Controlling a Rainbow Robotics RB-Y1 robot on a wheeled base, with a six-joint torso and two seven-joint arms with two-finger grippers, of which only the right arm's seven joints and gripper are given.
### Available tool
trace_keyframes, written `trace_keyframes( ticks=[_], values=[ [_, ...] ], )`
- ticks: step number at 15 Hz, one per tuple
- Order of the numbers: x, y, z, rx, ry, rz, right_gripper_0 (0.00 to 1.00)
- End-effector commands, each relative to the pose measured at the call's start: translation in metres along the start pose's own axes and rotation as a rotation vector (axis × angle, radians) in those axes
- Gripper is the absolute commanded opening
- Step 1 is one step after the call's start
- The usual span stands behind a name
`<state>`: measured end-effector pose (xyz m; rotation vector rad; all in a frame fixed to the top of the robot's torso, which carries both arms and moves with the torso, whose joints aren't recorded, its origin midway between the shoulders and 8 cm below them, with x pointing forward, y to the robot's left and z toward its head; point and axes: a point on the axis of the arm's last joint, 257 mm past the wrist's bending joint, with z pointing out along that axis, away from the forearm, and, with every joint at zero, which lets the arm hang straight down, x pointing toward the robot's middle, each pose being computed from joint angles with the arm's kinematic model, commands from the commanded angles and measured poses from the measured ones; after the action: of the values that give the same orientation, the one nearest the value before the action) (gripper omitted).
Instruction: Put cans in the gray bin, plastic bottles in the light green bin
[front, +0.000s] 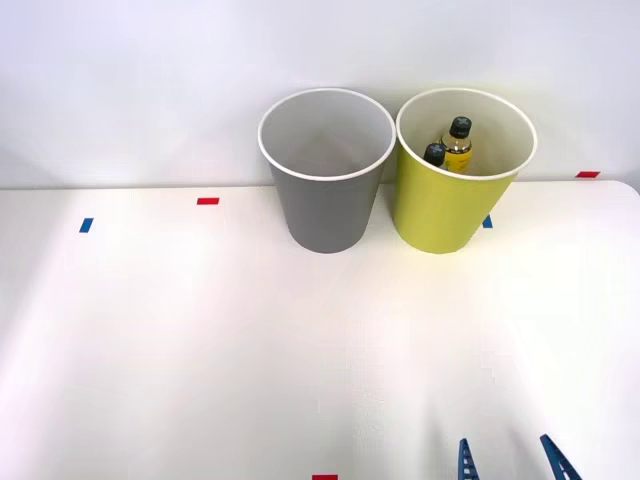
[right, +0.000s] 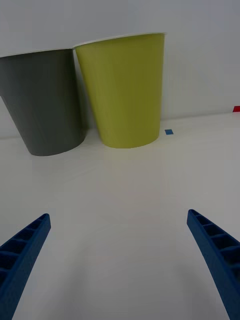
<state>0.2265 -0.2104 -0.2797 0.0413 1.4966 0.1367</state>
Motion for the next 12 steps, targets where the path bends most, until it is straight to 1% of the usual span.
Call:
trace_keyframes(
  ticks=[1, 12],
  values=[
    [0.0, -0.0001, 0.0, 0.0, 0.0, 0.0, 0.94],
    [0.0, -0.0001, 0.0, 0.0, 0.0, 0.0, 0.94]
  ],
)
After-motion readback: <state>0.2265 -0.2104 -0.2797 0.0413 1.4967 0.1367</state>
